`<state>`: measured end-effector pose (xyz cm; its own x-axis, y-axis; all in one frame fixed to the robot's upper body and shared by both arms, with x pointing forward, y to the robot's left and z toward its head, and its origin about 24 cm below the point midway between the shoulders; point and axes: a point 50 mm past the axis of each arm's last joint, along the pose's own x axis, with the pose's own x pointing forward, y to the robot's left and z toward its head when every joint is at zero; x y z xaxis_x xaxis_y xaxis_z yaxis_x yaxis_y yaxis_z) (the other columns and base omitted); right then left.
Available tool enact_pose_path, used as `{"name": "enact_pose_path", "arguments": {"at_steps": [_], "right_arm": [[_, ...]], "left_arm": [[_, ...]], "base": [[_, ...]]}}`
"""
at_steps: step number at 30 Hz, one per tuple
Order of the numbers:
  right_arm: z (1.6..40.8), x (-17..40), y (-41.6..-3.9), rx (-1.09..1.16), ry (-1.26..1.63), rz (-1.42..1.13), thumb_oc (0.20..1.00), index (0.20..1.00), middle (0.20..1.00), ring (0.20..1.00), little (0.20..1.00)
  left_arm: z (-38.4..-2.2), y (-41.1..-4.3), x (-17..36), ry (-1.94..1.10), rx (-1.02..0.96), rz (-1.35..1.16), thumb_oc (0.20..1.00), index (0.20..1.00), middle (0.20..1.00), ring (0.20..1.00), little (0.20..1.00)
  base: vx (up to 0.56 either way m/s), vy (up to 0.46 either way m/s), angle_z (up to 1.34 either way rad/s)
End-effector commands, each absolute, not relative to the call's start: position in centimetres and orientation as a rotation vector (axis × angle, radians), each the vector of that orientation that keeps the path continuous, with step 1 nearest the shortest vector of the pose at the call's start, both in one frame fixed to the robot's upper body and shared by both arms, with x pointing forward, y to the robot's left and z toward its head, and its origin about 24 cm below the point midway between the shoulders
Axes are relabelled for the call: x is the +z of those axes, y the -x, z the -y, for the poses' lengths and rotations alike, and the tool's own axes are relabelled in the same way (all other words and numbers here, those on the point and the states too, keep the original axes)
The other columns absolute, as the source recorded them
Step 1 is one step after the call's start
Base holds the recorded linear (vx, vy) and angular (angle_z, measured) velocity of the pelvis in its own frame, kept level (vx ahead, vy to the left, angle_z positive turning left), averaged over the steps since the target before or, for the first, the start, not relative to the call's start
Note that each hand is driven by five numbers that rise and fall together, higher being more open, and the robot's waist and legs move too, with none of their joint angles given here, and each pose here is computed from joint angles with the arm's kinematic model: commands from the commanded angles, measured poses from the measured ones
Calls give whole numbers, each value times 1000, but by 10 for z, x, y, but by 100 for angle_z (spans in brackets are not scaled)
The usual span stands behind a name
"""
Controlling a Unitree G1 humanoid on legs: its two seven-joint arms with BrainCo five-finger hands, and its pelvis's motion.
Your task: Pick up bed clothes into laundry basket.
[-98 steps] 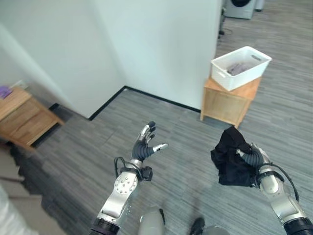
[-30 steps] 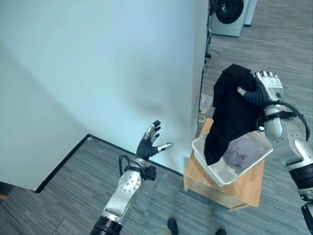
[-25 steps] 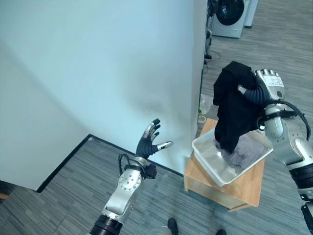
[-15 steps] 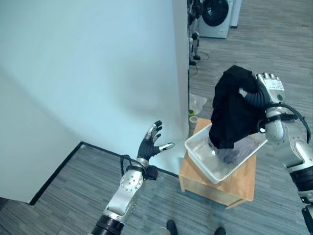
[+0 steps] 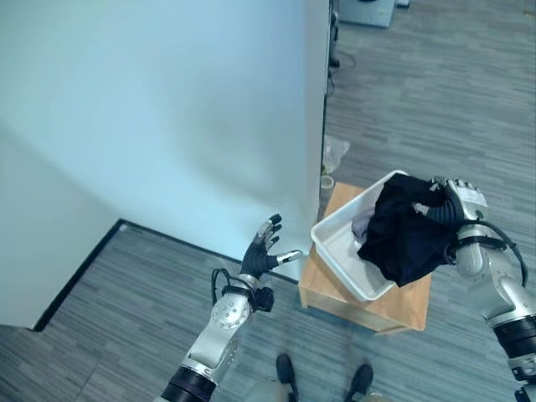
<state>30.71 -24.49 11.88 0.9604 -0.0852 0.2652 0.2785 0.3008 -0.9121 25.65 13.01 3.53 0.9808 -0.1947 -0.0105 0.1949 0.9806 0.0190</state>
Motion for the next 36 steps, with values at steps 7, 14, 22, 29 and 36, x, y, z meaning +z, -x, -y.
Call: {"name": "enact_pose_path", "arguments": {"at_steps": [7, 14, 22, 29, 36], "right_arm": [[246, 137, -309, -242, 1111, 257, 1000, 1000, 1000, 1000, 1000], [247, 140, -309, -248, 1116, 268, 1000, 1000, 1000, 1000, 1000], [247, 109, -276, -211, 925, 209, 1000, 1000, 1000, 1000, 1000], [253, 71, -241, -186, 795, 77, 1000, 1000, 1000, 1000, 1000], [245, 39, -227, -125, 706, -38, 1000, 1000, 1000, 1000, 1000]], "left_arm": [[-102, -265, 48, 50, -295, 55, 1000, 1000, 1000, 1000, 1000], [-109, -264, 45, 39, -275, 47, 1000, 1000, 1000, 1000, 1000], [-119, -264, 56, -12, -239, 112, 1000, 1000, 1000, 1000, 1000], [-128, -260, 62, -61, -221, 153, 1000, 1000, 1000, 1000, 1000], [-132, -258, 59, -56, -215, 146, 1000, 1000, 1000, 1000, 1000]], "base": [[3, 0, 1], [28, -15, 11], [4, -3, 1], [-1, -13, -2], [-1, -4, 1]]}}
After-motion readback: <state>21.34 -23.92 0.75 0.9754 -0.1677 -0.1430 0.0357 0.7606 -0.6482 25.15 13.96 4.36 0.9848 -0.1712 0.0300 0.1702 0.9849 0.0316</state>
